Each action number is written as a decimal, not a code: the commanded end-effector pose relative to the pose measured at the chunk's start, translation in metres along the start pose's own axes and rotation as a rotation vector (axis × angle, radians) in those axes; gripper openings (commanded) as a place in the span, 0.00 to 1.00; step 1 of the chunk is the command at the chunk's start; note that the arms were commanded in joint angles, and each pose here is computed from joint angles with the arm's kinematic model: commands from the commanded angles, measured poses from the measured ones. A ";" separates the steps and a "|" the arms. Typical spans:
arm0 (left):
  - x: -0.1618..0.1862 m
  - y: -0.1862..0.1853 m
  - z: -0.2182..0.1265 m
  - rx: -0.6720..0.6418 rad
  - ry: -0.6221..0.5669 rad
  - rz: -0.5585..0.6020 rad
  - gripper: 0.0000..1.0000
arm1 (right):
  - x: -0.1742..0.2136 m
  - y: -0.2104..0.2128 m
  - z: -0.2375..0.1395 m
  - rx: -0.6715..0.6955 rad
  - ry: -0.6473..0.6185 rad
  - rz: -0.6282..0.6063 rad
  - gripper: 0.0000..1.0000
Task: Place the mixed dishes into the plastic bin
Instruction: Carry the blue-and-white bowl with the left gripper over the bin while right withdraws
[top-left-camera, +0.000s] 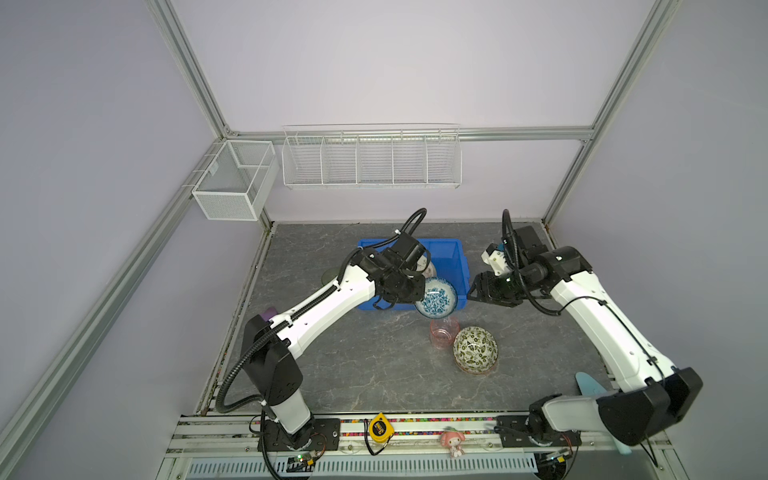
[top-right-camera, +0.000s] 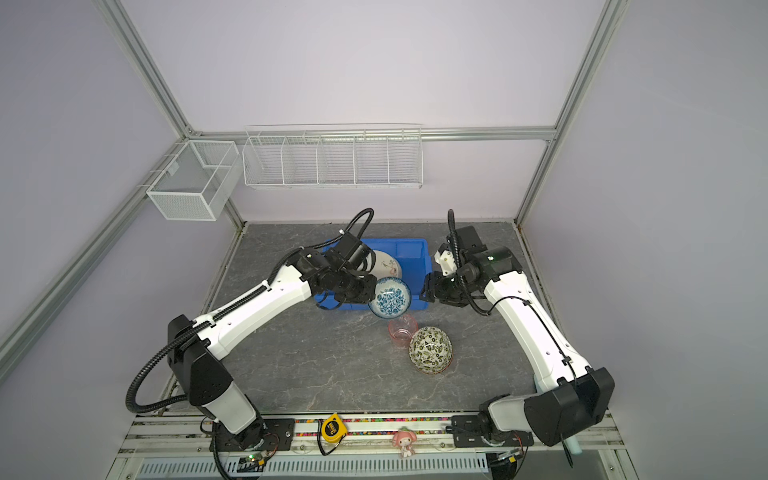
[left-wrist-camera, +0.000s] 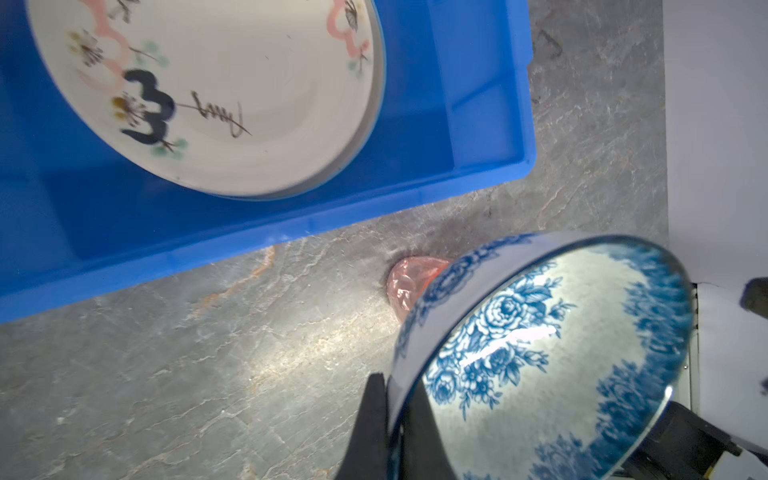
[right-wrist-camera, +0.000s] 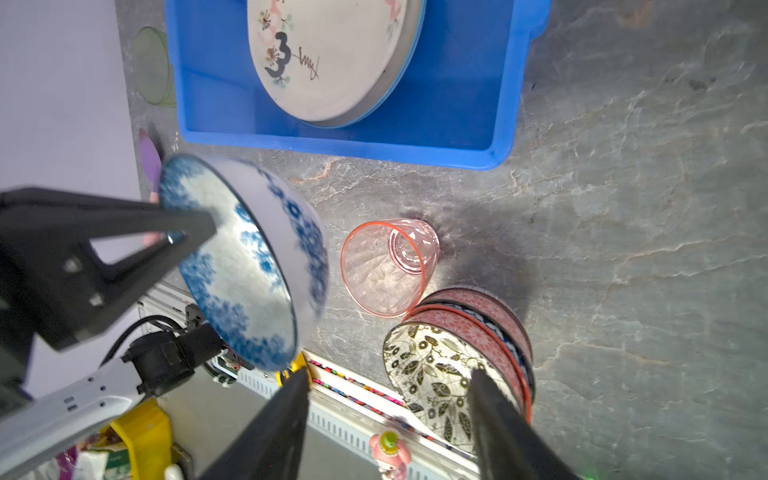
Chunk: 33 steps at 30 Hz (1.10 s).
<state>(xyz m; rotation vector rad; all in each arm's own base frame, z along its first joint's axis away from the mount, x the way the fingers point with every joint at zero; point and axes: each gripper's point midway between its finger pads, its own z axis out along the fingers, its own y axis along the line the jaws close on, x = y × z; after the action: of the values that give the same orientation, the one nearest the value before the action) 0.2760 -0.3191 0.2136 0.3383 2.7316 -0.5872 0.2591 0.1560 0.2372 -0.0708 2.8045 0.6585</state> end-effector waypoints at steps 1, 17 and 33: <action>-0.029 0.014 -0.016 -0.032 -0.052 0.009 0.00 | 0.000 0.005 -0.009 -0.056 -0.029 -0.016 0.78; -0.135 0.089 0.037 -0.208 -0.117 -0.114 0.00 | 0.018 -0.010 -0.019 -0.051 -0.043 -0.034 0.88; -0.144 0.111 0.103 -0.170 -0.033 -0.226 0.00 | 0.030 -0.023 -0.015 -0.036 -0.020 -0.017 0.88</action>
<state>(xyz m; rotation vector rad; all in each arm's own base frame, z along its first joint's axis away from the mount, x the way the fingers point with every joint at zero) 0.4637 -0.2863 0.1265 0.0105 2.7950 -0.3486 0.2375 0.1296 0.2362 -0.0643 2.7537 0.6859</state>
